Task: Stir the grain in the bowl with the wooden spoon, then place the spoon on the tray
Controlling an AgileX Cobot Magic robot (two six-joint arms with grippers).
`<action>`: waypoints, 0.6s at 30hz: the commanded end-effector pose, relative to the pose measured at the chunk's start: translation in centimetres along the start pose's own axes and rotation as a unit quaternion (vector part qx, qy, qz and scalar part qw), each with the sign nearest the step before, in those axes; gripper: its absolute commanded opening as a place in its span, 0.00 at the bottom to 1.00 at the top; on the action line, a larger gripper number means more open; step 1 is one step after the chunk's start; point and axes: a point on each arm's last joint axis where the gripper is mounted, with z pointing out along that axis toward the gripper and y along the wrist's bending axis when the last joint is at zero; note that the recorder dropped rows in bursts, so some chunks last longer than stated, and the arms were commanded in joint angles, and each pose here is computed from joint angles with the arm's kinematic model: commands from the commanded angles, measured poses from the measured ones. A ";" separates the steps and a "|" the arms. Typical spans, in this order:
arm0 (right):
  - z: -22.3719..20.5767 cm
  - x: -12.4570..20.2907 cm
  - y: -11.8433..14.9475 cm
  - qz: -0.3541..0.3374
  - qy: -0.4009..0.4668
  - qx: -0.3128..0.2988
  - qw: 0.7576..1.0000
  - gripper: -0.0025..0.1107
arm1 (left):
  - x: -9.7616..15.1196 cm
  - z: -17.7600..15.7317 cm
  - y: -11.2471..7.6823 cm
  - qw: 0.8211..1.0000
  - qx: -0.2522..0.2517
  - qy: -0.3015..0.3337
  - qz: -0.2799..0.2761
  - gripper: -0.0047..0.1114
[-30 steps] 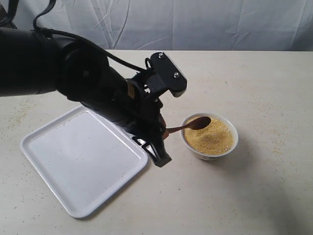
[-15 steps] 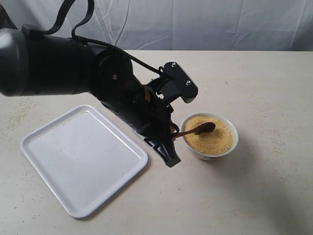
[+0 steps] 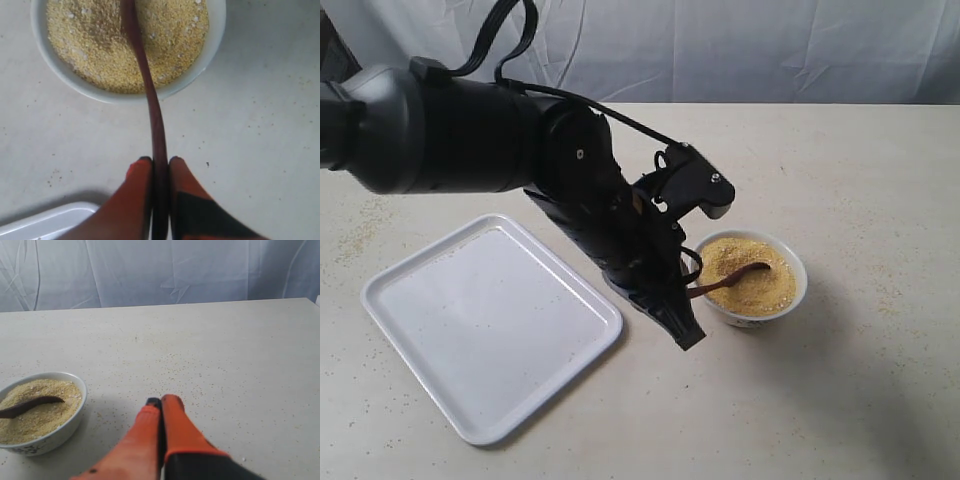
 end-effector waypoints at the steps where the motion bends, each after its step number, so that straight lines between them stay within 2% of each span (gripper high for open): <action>1: 0.0 0.0 0.0 -0.001 -0.005 -0.002 1.000 0.02 | -0.1 -0.4 -0.2 1.000 0.012 0.000 -0.005 0.04; 18: 0.0 0.0 0.0 -0.001 -0.004 -0.002 1.000 0.02 | -0.3 -1.3 -0.1 1.000 -0.005 -0.008 0.017 0.04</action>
